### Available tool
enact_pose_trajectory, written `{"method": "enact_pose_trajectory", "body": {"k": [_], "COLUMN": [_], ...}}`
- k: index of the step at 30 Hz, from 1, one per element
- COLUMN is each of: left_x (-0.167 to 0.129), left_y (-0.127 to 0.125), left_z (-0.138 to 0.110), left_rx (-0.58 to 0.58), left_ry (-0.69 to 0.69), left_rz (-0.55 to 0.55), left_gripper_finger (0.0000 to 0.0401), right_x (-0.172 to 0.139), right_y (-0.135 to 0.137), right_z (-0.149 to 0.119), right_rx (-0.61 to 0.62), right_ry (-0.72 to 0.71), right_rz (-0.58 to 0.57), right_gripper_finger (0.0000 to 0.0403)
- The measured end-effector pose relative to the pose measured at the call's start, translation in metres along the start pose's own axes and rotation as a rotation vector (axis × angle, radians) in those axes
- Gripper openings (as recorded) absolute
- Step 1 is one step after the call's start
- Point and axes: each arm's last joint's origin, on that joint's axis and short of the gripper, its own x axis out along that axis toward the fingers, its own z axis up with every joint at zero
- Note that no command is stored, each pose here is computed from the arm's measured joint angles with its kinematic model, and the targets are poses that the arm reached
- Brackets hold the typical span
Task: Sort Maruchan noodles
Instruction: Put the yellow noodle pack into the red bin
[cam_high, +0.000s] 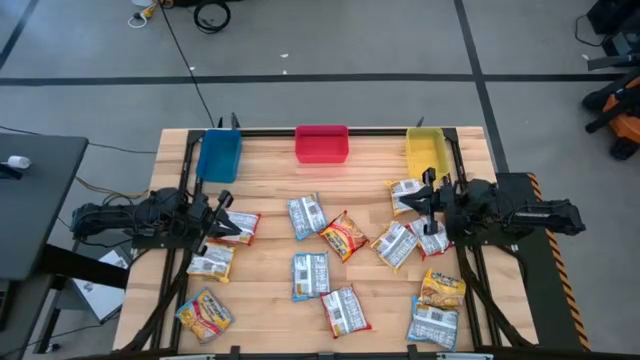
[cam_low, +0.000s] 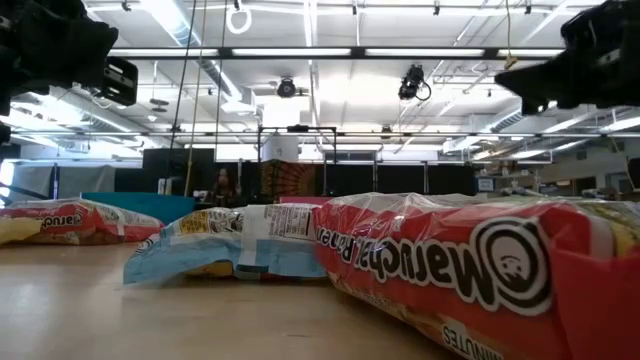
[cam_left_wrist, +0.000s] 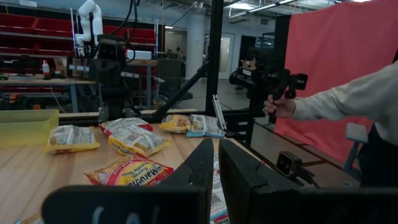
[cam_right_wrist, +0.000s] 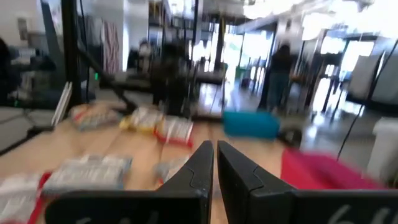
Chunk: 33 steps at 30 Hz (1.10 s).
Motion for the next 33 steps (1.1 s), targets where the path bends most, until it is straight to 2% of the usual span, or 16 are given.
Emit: {"method": "enact_pose_trajectory", "body": {"k": [5,8,13,17,28,33], "left_x": [0.0,0.0,0.0,0.0,0.0,0.0], "left_y": [0.0,0.0,0.0,0.0,0.0,0.0], "left_z": [0.0,0.0,0.0,0.0,0.0,0.0], "left_rx": [0.0,0.0,0.0,0.0,0.0,0.0], "left_ry": [0.0,0.0,0.0,0.0,0.0,0.0], "left_rz": [0.0,0.0,0.0,0.0,0.0,0.0], "left_gripper_finger": [0.0032,0.0032,0.0032,0.0032,0.0032,0.0032], "right_x": [0.0,0.0,-0.001,-0.001,0.002,0.008], "right_y": [0.001,0.0,-0.001,-0.002,-0.003,-0.001], "right_z": [-0.006,0.0,0.011,0.016,0.012,0.012], "right_rx": [0.11,0.164,0.343,0.44,0.406,0.47], "right_ry": [0.059,0.002,-0.109,-0.165,-0.128,-0.064], "right_rz": [0.01,0.007,0.014,0.016,-0.043,-0.047], "right_gripper_finger": [0.0029,0.0029,0.0029,0.0029,0.0023,0.0006]}}
